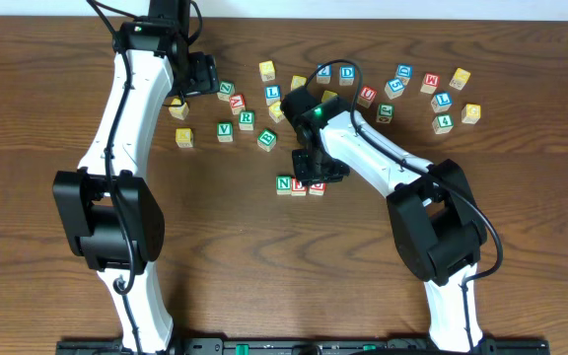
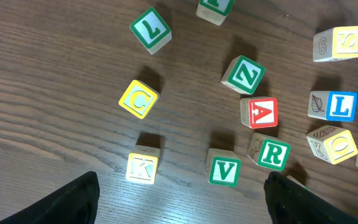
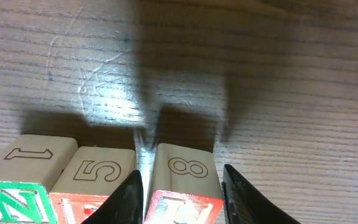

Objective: Spell out NEURIPS
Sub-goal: 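Set the U block down and open the right gripper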

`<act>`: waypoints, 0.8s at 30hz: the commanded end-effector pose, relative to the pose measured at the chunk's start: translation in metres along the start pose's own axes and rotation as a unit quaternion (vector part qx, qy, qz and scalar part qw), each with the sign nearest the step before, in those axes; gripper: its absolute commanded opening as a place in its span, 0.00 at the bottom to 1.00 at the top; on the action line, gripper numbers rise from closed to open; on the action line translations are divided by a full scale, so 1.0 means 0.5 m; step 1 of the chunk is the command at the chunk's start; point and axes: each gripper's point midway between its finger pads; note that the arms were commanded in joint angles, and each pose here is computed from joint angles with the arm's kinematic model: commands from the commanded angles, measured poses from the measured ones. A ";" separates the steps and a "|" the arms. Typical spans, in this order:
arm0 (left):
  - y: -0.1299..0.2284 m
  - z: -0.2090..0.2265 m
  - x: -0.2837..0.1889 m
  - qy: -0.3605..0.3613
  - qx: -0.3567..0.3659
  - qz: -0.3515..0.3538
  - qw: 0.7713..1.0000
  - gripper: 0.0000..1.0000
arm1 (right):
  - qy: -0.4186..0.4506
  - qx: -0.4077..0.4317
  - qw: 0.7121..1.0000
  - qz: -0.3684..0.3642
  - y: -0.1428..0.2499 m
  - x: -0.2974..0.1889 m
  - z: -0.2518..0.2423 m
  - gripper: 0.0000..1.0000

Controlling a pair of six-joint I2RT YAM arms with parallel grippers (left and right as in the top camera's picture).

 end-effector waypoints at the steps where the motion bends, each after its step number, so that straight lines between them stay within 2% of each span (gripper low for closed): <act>1: 0.010 0.007 0.016 -0.011 -0.002 0.011 1.000 0.84 | -0.002 -0.002 1.000 -0.006 0.005 -0.012 0.007 0.36; 10: 0.010 0.007 0.016 -0.011 -0.002 0.011 1.000 0.84 | -0.009 0.006 1.000 -0.012 -0.010 -0.024 0.005 0.33; 24: 0.010 0.007 0.016 -0.011 -0.001 0.010 1.000 0.84 | -0.038 0.033 0.999 -0.012 -0.043 -0.080 -0.011 0.35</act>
Point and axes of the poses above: each gripper's point midway between its finger pads, its own x axis out along the fingers, its own z axis along the line the jaws close on, y = z × x, and after that the axes turned 5 degrees about x, right-handed
